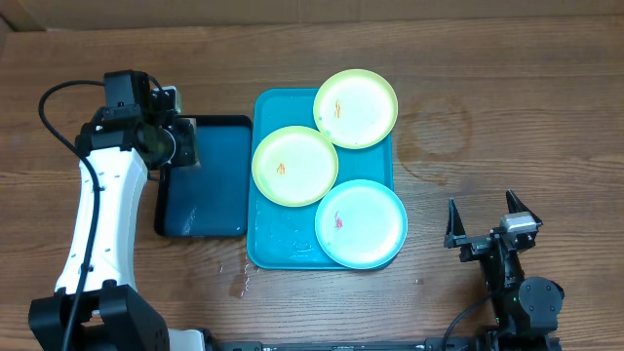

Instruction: Clean dirty plates on tray and stack at the side

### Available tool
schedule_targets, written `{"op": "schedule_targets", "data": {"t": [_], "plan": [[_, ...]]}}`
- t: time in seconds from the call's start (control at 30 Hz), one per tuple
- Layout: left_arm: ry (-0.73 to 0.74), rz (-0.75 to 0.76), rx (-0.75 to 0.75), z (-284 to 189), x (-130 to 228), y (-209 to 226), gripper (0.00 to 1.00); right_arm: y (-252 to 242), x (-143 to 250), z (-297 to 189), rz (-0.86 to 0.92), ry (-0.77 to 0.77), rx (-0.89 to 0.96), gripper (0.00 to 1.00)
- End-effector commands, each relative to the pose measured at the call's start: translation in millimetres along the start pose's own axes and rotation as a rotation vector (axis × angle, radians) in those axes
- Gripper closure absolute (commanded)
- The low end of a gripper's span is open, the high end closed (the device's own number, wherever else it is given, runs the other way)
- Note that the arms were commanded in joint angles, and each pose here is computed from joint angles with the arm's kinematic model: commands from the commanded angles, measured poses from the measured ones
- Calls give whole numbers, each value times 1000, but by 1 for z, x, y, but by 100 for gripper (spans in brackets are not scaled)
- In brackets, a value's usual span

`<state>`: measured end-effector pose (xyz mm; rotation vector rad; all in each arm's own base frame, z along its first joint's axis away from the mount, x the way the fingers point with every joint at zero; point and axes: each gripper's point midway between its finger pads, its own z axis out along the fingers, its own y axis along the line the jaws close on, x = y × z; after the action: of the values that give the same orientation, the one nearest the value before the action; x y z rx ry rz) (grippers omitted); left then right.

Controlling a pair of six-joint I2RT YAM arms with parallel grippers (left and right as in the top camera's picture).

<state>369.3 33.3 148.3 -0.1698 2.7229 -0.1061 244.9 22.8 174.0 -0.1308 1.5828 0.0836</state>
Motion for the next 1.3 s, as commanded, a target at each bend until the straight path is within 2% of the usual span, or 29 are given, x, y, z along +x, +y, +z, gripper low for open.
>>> {"op": "schedule_targets", "data": {"t": [0.0,0.43,0.57,1.27], "plan": [[-18,0,29,-8,-5,-7,96,-1,4,1,4,6,9,0],[-7,31,34,-6,-2,-20,96,-1,4,1,4,6,9,0],[-35,90,34,-7,-9,-20,96,-1,4,1,4,6,9,0],[-41,75,37,-6,-10,-21,96,-1,4,1,4,6,9,0]]}}
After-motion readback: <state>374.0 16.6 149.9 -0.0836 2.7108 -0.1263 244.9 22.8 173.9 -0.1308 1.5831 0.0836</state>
